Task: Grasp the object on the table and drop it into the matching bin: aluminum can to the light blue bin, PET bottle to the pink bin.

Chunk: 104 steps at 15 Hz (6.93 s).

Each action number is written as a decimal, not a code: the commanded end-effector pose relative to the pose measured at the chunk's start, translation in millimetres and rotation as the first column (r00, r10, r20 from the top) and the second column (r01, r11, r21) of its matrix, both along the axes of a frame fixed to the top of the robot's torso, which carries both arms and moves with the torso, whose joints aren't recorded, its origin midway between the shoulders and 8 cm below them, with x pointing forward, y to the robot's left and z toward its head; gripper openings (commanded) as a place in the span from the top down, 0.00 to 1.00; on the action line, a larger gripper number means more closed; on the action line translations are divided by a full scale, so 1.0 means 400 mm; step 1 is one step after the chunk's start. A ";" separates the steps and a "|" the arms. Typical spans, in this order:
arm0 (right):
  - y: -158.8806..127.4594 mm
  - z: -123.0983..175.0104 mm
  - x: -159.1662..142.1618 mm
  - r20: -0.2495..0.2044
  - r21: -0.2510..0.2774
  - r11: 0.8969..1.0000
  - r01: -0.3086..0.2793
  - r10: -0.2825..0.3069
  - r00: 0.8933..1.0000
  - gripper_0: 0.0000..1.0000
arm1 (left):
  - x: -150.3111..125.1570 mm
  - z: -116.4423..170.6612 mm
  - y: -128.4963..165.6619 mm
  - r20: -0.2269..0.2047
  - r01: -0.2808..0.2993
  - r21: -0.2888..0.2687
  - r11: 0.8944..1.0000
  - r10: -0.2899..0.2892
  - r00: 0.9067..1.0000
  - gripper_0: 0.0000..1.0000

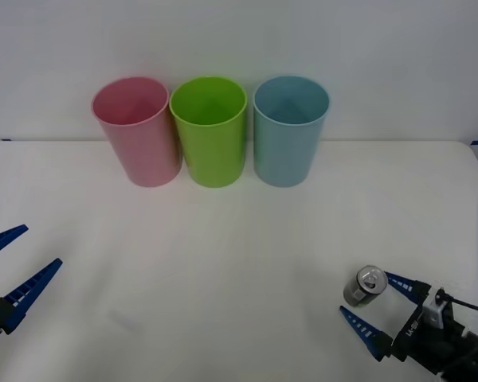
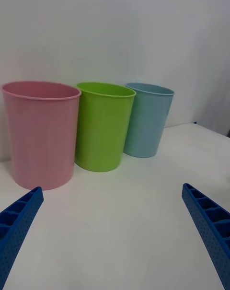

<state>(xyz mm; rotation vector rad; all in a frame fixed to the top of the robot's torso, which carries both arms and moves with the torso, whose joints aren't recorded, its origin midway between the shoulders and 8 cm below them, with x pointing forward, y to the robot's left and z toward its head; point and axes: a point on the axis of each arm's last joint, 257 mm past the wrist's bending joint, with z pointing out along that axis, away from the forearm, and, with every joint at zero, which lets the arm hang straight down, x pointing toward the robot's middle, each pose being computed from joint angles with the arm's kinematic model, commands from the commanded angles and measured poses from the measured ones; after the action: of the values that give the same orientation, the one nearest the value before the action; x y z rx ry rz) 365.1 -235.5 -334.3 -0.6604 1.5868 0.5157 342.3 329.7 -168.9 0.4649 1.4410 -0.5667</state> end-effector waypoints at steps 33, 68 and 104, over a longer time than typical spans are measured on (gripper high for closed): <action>0.052 0.174 0.061 0.124 0.076 0.997 0.005 -0.015 0.992 1.00 | 0.000 0.000 0.000 0.000 0.000 0.000 1.000 0.000 1.000 0.00; 0.304 0.820 0.566 0.161 0.401 0.914 0.068 -0.144 0.977 1.00 | 0.000 0.000 0.000 0.000 0.000 0.000 1.000 0.000 1.000 0.00; 0.203 0.769 0.539 0.186 0.334 0.931 0.147 -0.218 0.958 0.00 | 0.000 0.000 0.000 0.000 0.000 0.000 1.000 0.000 1.000 0.00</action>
<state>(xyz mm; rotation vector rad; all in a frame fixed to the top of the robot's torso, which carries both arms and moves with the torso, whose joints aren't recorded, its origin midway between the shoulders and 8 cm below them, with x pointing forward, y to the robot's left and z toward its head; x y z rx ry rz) 591.6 -151.4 -23.9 -0.2968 1.3021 0.5213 342.3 329.7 -168.9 0.4649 1.4410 -0.5667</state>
